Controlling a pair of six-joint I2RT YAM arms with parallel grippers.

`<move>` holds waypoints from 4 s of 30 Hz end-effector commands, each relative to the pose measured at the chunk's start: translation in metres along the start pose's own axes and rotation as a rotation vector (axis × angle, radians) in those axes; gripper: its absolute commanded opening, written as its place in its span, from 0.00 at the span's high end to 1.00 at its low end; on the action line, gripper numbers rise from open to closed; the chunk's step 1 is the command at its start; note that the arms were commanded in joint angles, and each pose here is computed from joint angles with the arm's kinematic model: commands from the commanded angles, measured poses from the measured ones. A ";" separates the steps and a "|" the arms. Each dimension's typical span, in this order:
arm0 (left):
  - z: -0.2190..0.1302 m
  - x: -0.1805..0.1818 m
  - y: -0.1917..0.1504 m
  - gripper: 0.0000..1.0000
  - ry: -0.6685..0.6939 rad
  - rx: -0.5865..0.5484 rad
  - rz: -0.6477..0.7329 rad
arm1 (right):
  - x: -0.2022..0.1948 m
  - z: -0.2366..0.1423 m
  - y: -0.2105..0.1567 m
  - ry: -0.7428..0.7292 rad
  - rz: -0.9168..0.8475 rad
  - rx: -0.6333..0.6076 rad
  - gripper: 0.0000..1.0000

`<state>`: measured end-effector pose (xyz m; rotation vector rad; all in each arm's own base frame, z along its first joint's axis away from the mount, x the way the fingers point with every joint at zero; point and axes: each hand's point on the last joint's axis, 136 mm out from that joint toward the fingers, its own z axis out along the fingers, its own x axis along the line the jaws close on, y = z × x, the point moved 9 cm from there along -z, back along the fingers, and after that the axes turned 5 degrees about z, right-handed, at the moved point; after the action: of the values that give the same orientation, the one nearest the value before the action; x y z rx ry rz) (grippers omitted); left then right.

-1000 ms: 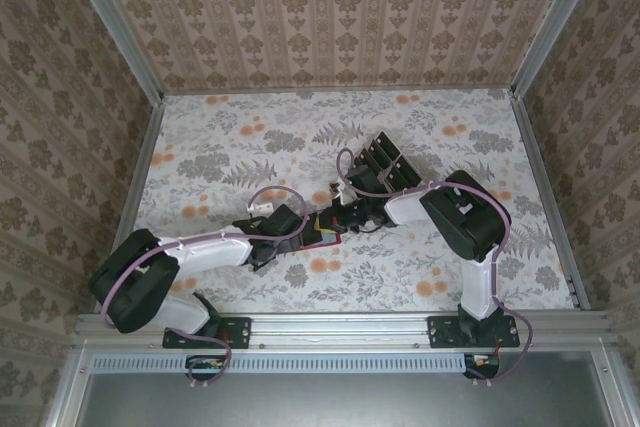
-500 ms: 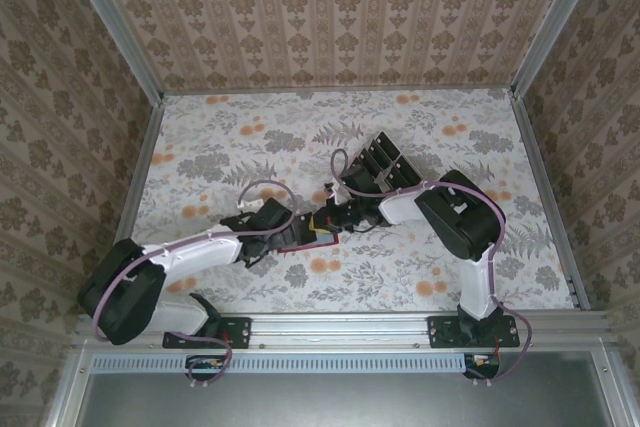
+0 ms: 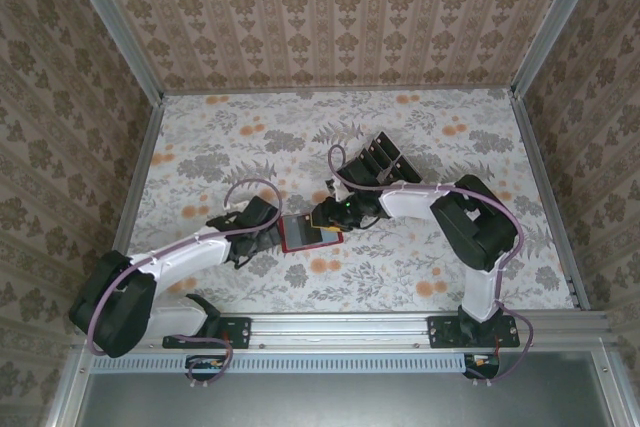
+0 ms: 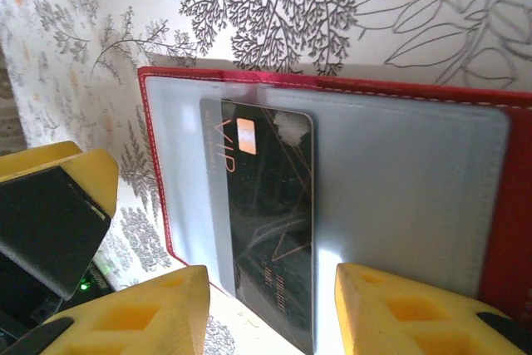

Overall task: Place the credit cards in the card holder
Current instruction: Insert the credit card into the card slot.

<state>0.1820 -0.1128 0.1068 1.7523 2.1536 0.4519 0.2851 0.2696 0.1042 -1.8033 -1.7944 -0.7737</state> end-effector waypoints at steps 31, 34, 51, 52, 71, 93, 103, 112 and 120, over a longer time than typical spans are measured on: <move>0.021 0.001 -0.013 0.00 -0.017 0.048 0.035 | 0.028 0.023 -0.003 -0.325 -0.198 0.012 0.85; 0.022 0.000 -0.012 0.00 -0.022 0.048 0.036 | 0.033 0.028 -0.005 -0.306 -0.197 0.021 0.85; 0.028 -0.005 -0.013 0.00 -0.034 0.060 0.045 | 0.054 0.049 -0.012 -0.227 -0.191 0.059 0.86; 0.028 -0.005 -0.013 0.00 -0.036 0.060 0.043 | 0.055 0.050 -0.012 -0.222 -0.192 0.060 0.86; 0.026 -0.015 -0.003 0.00 -0.047 0.044 0.067 | 0.065 0.022 -0.004 -0.161 -0.193 -0.007 0.77; 0.016 0.014 -0.002 0.00 0.020 0.054 0.012 | 0.049 0.043 0.002 -0.179 -0.166 0.038 0.91; 0.027 0.012 -0.008 0.00 0.012 0.077 0.017 | 0.052 0.054 0.000 -0.179 -0.170 0.060 0.91; 0.032 0.010 -0.010 0.00 0.003 0.085 0.018 | 0.058 0.061 0.002 -0.164 -0.172 0.074 0.91; 0.036 0.008 -0.010 0.00 -0.005 0.090 0.019 | 0.062 0.070 0.005 -0.135 -0.163 0.096 0.91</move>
<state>0.1912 -0.1016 0.0907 1.7853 2.1838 0.4761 0.2946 0.3529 0.0990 -1.7348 -2.0784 -0.6438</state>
